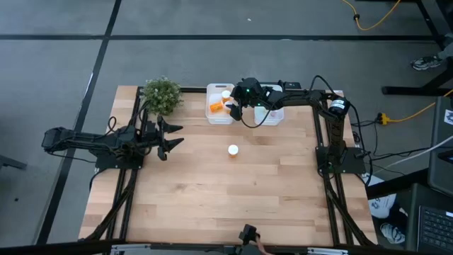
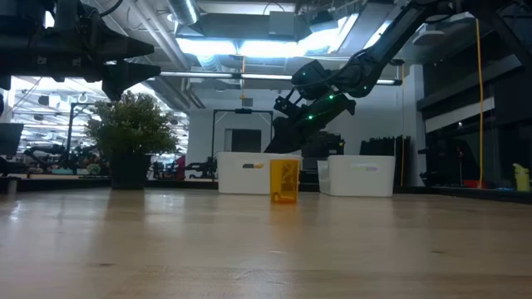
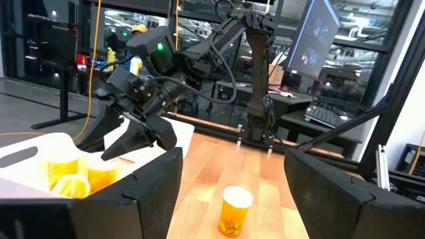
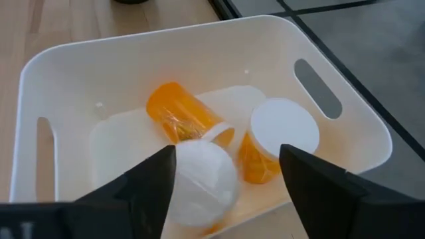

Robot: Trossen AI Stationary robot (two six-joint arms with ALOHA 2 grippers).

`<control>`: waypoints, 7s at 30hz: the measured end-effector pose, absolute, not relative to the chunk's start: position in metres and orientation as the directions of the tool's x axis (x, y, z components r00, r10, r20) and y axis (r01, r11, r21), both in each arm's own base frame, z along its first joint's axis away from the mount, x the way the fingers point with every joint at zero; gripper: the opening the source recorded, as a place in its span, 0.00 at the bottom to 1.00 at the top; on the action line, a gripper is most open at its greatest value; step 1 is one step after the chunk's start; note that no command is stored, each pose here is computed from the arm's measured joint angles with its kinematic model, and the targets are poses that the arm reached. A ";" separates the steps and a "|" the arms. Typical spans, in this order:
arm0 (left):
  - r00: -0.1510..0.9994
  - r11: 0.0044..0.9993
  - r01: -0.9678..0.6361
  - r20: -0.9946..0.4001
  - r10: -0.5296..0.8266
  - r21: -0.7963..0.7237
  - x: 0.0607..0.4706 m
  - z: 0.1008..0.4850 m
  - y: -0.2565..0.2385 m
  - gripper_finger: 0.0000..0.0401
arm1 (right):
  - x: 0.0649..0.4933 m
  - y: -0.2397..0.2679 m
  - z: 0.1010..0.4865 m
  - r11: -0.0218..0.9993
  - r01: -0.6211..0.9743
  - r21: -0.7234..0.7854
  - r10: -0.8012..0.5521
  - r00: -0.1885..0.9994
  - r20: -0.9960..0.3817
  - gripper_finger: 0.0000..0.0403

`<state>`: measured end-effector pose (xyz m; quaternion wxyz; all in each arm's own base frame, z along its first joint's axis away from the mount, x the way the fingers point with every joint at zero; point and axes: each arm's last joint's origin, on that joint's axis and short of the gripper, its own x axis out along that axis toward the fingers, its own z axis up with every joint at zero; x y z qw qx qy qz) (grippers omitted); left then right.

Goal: Pick and place medicine bottles into bin by pill shape (circle, oval)
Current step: Put the orange pill bottle into the left white bin, then return to Home Position

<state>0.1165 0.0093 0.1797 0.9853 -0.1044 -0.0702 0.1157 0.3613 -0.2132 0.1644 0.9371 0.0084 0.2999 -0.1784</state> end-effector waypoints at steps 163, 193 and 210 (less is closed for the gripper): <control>0.963 0.951 -0.213 0.114 0.243 -0.222 0.117 0.180 0.009 0.64 | 0.359 -0.182 0.241 0.953 0.246 0.179 -0.155 0.899 -0.410 0.69; 0.964 0.951 -0.213 0.113 0.242 -0.222 0.117 0.180 0.009 0.64 | 0.261 -0.031 0.318 0.974 -0.115 0.194 0.206 0.799 -0.565 0.69; 0.964 0.951 -0.213 0.113 0.242 -0.222 0.117 0.180 0.009 0.64 | 0.110 0.001 0.242 0.971 -0.182 0.158 0.173 0.983 0.067 0.69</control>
